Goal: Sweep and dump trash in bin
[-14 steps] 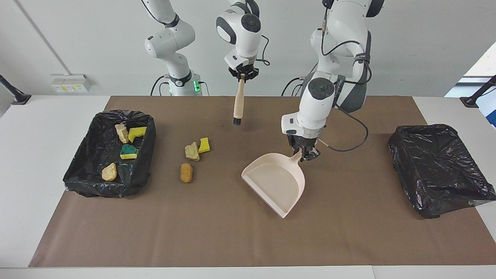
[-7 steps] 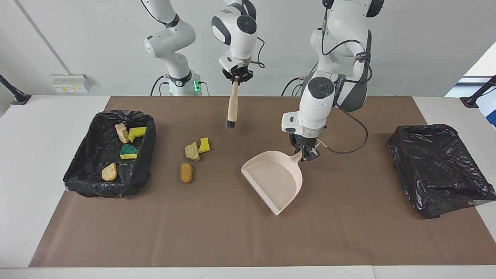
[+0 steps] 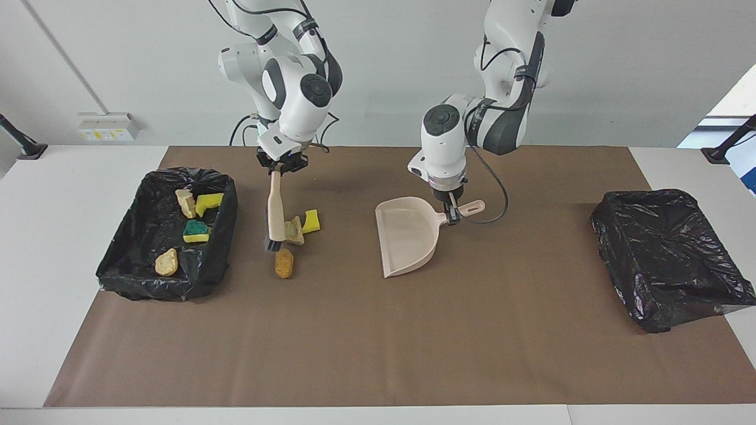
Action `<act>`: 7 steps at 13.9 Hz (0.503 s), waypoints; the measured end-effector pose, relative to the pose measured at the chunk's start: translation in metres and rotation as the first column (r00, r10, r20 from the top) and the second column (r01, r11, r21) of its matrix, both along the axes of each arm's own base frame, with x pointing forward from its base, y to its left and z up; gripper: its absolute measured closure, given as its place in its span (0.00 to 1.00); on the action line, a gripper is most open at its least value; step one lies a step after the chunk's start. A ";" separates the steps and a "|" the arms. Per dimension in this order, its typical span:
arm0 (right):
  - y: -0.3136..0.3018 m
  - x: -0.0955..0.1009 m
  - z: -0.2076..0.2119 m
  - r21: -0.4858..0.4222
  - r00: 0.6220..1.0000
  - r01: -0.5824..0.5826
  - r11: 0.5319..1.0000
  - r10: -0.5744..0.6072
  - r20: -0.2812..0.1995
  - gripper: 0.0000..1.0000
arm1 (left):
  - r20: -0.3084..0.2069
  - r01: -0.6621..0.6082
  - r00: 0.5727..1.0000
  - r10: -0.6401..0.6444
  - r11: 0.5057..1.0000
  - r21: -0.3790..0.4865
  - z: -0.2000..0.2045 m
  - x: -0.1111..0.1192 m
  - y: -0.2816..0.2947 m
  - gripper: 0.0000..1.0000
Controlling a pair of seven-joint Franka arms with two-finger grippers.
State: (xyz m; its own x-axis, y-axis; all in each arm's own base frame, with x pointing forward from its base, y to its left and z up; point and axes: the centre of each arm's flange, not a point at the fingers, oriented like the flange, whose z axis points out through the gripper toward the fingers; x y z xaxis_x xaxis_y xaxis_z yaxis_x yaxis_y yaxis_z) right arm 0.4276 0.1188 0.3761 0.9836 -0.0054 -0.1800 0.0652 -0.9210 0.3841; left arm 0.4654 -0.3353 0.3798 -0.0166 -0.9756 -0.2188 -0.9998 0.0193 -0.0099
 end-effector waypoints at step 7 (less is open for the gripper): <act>0.016 -0.010 -0.042 0.225 0.988 -0.009 0.974 0.043 -0.146 0.74 | -0.019 -0.010 1.000 0.011 1.000 0.022 -0.010 -0.017 0.008 0.67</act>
State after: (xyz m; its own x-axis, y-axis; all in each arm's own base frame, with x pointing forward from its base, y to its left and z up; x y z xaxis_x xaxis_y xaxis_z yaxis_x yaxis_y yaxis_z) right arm 0.4178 0.1350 0.3338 0.9448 0.0765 -0.3186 0.1309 -0.9795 0.1530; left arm 0.4481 -0.3278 0.3703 -0.0108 -0.9706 -0.2403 -0.9999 0.0088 0.0091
